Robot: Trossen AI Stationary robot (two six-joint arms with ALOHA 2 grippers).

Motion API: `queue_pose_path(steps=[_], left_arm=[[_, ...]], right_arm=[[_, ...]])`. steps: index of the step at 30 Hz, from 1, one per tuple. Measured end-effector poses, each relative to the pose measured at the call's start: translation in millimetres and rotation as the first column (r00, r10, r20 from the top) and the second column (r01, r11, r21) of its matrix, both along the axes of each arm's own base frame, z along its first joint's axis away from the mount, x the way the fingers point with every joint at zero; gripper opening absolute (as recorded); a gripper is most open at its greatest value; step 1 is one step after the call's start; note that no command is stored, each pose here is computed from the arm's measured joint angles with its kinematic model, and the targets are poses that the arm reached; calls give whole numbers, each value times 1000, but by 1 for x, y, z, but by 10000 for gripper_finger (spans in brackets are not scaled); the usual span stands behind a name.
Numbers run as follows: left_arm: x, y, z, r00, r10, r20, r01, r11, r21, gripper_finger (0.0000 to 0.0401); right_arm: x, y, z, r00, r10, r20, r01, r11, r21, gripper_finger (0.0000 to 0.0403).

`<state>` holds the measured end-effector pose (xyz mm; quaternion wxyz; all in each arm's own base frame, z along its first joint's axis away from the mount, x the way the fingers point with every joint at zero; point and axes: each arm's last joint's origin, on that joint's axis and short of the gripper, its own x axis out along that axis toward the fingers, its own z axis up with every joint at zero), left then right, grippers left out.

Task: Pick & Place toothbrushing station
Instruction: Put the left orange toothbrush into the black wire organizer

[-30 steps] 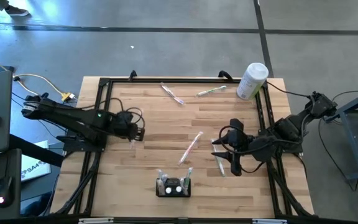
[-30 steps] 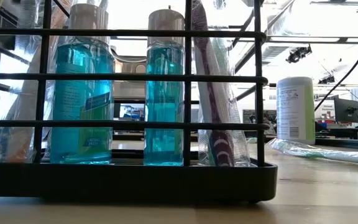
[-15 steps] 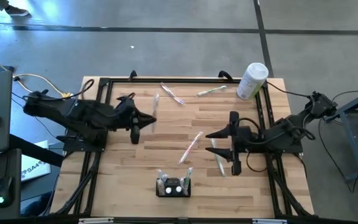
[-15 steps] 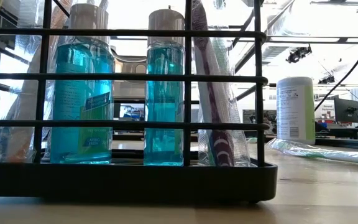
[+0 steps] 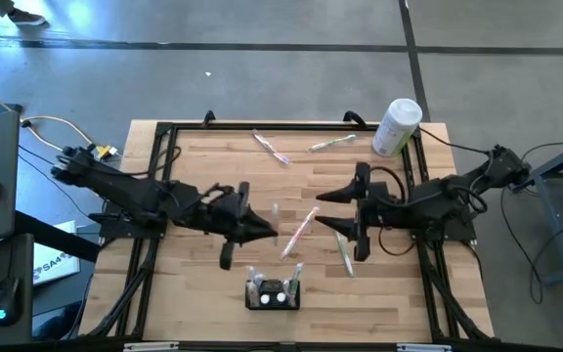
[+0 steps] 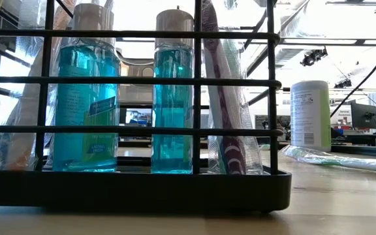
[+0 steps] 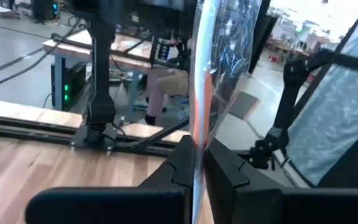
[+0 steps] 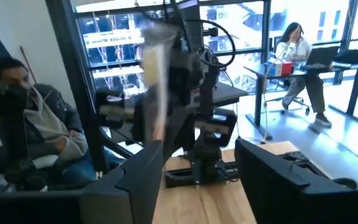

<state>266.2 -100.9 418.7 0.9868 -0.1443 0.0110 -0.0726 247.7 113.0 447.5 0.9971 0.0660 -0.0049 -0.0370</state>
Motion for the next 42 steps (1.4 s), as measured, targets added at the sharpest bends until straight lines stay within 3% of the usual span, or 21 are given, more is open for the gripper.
queue_pose_path(steps=[8,16,22,30,42], left_arm=[[14,-7,-6,998,-54,30,53,998,29,11],[18,-9,-11,998,-54,7,54,997,50,11],[24,-11,-17,998,-55,-12,56,998,42,11],[27,-13,-21,998,-56,-26,56,998,34,11],[28,-13,-22,998,-56,-32,57,998,36,11]], right_arm=[[17,-10,-7,997,78,-18,-75,989,125,270],[44,-6,-22,989,146,-18,-142,982,123,306],[52,-2,-20,983,175,53,-179,980,88,299],[54,0,-21,978,200,52,-204,975,93,276],[57,1,-25,974,222,39,-224,971,81,199]])
